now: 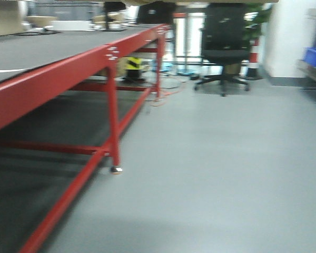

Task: Stack two boxes on right shelf middle
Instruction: 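Carry the boxes in both grippers while driving toward the steel shelf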

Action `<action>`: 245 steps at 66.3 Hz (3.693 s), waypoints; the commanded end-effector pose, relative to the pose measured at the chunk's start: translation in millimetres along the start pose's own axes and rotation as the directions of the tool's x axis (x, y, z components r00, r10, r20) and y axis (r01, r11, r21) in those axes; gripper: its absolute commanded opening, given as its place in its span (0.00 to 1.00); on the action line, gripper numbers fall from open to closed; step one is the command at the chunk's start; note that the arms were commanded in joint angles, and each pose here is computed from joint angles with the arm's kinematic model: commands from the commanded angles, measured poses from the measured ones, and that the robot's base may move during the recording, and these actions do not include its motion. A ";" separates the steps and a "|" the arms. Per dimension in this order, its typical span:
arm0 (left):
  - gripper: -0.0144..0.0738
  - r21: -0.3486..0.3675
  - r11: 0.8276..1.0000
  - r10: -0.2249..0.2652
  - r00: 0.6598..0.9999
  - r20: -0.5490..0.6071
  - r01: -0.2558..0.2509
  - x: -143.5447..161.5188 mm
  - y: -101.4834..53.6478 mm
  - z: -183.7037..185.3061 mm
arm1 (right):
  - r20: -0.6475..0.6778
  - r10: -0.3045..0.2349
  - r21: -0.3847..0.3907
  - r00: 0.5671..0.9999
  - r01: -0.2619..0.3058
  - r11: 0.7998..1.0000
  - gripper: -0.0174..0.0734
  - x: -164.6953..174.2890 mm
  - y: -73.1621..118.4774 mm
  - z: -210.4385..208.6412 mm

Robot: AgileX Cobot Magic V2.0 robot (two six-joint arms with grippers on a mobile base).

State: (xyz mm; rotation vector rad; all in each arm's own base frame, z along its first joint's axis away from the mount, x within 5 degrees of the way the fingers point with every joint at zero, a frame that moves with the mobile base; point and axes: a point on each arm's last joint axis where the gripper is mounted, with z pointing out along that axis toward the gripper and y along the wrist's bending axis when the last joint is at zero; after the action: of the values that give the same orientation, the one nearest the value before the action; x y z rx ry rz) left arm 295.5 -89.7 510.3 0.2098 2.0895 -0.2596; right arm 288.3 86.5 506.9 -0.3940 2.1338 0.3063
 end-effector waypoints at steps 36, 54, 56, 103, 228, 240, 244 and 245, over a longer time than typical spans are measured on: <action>0.04 0.011 1.000 -0.002 0.996 0.092 0.001 -9.0 -0.8 -10.5 | 0.073 -0.021 0.009 0.997 0.021 1.000 0.02 -6.8 0.3 -13.3; 0.04 0.011 1.000 -0.002 0.996 0.092 0.001 -9.0 -0.8 -10.5 | 0.073 -0.021 0.009 0.997 0.021 1.000 0.02 -6.8 0.3 -13.3; 0.04 0.011 1.000 -0.002 0.996 0.092 0.001 -9.0 -0.8 -10.5 | 0.073 -0.021 0.009 0.997 0.021 1.000 0.02 -6.8 0.3 -13.3; 0.04 0.011 1.000 -0.002 0.996 0.092 0.001 -9.0 -0.8 -10.5 | 0.073 -0.021 0.009 0.997 0.021 1.000 0.02 -6.8 0.3 -13.3; 0.04 -0.025 0.999 0.022 0.993 0.112 -0.019 -11.0 2.4 -7.4 | 0.071 -0.021 0.008 0.997 0.020 1.000 0.02 -6.7 0.1 -12.4; 0.04 -0.025 0.999 0.022 0.993 0.112 -0.019 -11.0 2.4 -7.4 | 0.071 -0.021 0.008 0.997 0.020 1.000 0.02 -6.7 0.1 -12.4; 0.04 -0.025 0.999 0.022 0.993 0.112 -0.019 -11.0 2.4 -7.4 | 0.071 -0.021 0.008 0.997 0.020 1.000 0.02 -6.7 0.1 -12.4; 0.04 -0.025 0.999 0.022 0.993 0.112 -0.019 -11.0 2.4 -7.4 | 0.071 -0.021 0.008 0.997 0.020 1.000 0.02 -6.7 0.1 -12.4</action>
State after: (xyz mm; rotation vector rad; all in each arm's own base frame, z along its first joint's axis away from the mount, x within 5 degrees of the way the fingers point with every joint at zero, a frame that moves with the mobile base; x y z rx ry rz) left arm 297.1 -88.0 511.9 0.2069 2.0664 -0.2309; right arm 289.0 85.9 507.7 -0.3877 2.1249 0.3091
